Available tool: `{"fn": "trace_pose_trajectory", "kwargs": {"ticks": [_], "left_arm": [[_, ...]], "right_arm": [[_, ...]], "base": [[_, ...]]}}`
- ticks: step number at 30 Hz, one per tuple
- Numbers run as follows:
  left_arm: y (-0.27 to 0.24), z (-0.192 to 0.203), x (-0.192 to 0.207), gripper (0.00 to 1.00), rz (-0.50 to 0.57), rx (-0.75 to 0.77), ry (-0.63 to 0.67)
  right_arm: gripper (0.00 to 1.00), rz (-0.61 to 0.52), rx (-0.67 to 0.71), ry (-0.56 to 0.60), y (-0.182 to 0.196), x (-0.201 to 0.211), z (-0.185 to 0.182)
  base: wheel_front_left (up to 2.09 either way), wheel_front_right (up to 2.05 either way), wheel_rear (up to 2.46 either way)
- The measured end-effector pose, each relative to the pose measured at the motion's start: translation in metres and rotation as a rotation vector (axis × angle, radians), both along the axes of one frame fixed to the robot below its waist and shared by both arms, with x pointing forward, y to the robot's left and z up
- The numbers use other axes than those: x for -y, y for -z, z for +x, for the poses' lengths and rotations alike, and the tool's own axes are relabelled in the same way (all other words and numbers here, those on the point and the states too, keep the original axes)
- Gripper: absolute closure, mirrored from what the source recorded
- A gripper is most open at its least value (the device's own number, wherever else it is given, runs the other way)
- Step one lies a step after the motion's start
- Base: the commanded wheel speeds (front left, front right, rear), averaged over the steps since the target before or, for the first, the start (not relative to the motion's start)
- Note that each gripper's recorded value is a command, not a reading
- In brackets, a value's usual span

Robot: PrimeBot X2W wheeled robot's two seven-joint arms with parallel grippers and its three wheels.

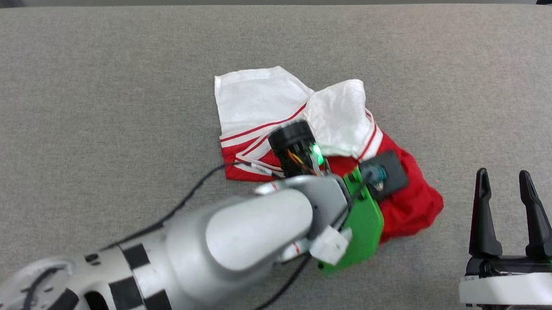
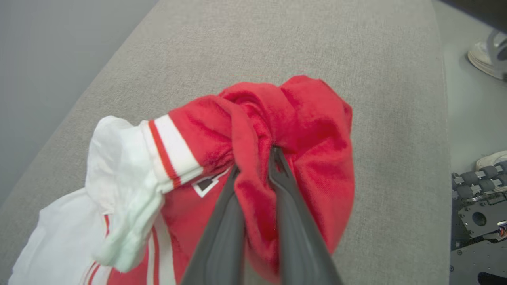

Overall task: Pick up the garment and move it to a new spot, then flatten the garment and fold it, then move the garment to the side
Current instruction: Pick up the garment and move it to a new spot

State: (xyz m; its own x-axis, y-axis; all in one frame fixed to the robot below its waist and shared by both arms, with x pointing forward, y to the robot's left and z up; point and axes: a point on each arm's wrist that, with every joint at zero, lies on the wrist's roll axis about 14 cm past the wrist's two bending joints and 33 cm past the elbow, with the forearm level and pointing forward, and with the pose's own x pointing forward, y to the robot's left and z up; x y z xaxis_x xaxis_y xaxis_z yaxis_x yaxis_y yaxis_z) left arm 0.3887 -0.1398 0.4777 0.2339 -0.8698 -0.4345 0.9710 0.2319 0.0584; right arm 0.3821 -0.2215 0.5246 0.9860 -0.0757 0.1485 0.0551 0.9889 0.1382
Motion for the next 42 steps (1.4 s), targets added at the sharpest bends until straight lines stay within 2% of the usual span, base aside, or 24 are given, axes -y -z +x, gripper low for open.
{"fn": "trace_pose_trajectory", "kwargs": {"ticks": [7,12,13,14,15,23,30,36,42], "left_arm": [[0.054,-0.059,0.010,1.00,0.080,-0.142,0.068],[0.072,-0.076,0.009,1.00,0.108,-0.188,0.078],[0.072,-0.076,0.009,0.89,0.100,-0.189,0.074],[0.071,-0.075,0.009,0.42,0.088,-0.185,0.069],[0.068,-0.074,0.009,0.00,0.070,-0.177,0.064],[0.013,-0.039,0.013,0.00,-0.196,-0.051,-0.021],[-0.041,0.001,-0.011,0.00,-0.366,0.099,-0.208],[-0.069,0.037,-0.072,0.00,-0.416,0.245,-0.431],[-0.081,0.053,-0.144,0.00,-0.442,0.336,-0.682]], "right_arm": [[0.00,-0.001,-0.028,-0.004,0.010,-0.001,0.006],[0.00,0.002,-0.036,-0.012,0.013,-0.004,0.010],[0.00,0.002,-0.036,-0.013,0.013,-0.004,0.010],[0.00,0.002,-0.035,-0.014,0.013,-0.004,0.010],[0.00,0.003,-0.034,-0.015,0.013,-0.005,0.010],[0.00,0.004,-0.006,-0.028,0.003,-0.009,0.005],[0.00,0.008,0.019,-0.058,-0.006,-0.019,-0.004],[0.00,0.010,0.040,-0.096,-0.013,-0.032,-0.008],[0.00,0.011,0.053,-0.126,-0.017,-0.041,-0.013]], "base": [[0.00,0.00,0.00],[0.00,0.00,0.00],[0.00,0.00,0.00],[0.00,0.00,0.00],[0.00,0.00,0.00],[0.00,0.00,0.00],[0.00,0.00,0.00],[0.00,0.00,0.00],[0.00,0.00,0.00]]}}
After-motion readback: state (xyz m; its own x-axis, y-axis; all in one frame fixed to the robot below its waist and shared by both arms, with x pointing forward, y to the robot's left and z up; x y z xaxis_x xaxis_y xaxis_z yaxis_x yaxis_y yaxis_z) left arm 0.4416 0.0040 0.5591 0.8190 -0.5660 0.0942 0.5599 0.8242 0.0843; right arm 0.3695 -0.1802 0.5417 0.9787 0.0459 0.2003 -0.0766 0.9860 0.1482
